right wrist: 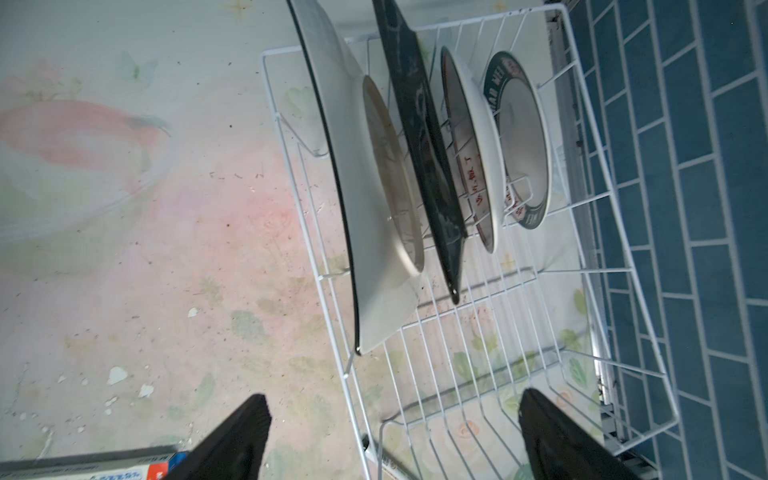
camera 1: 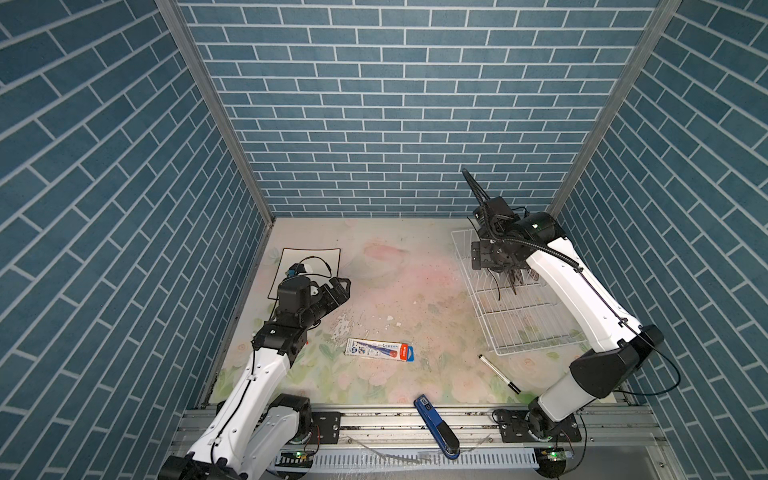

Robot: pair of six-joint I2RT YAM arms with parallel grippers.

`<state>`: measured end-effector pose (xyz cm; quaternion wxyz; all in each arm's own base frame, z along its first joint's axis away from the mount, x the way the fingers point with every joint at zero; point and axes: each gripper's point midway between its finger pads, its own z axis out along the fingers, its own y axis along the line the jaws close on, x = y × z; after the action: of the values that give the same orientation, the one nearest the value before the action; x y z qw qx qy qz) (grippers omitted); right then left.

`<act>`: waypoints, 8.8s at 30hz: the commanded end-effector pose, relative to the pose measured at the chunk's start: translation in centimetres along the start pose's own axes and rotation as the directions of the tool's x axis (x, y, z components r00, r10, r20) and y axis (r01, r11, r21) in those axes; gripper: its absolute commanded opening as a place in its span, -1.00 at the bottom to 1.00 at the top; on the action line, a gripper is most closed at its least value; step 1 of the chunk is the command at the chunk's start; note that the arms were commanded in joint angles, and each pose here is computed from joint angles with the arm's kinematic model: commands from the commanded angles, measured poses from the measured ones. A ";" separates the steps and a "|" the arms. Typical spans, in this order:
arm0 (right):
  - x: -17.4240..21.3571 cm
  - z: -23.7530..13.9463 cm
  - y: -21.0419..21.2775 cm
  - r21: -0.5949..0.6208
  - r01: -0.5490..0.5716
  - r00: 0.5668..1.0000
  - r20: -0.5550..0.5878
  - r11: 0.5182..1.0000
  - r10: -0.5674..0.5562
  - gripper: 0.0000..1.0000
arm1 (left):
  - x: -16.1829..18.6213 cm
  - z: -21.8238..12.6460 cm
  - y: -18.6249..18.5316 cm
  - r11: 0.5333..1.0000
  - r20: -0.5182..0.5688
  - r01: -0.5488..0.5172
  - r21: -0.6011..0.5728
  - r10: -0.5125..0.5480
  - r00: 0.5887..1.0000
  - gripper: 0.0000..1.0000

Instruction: Unload the plates from the dish rack

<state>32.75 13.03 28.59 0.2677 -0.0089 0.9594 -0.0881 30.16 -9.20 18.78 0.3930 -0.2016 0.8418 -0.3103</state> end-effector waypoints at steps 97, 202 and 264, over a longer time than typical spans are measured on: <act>-4.6 12.9 1.5 0.269 0.296 0.944 -0.230 0.917 -0.237 -0.51 | 1.7 3.3 -2.7 0.994 -0.060 -0.009 0.108 0.016 0.998 0.86; -6.7 8.6 -1.1 0.331 0.267 0.963 -0.124 0.905 -0.239 -1.00 | 1.4 1.8 -2.7 0.995 -0.033 -0.007 0.095 0.010 0.999 0.85; -8.3 1.6 -1.0 0.390 0.280 0.951 0.010 0.877 -0.308 -1.00 | 1.1 1.0 -2.8 0.995 -0.017 0.009 0.100 -0.007 1.000 0.86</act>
<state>41.68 14.28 25.21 0.2090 -0.1352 0.9237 -0.2913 30.82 -12.37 19.71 0.3945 -0.1813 0.8263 -0.3587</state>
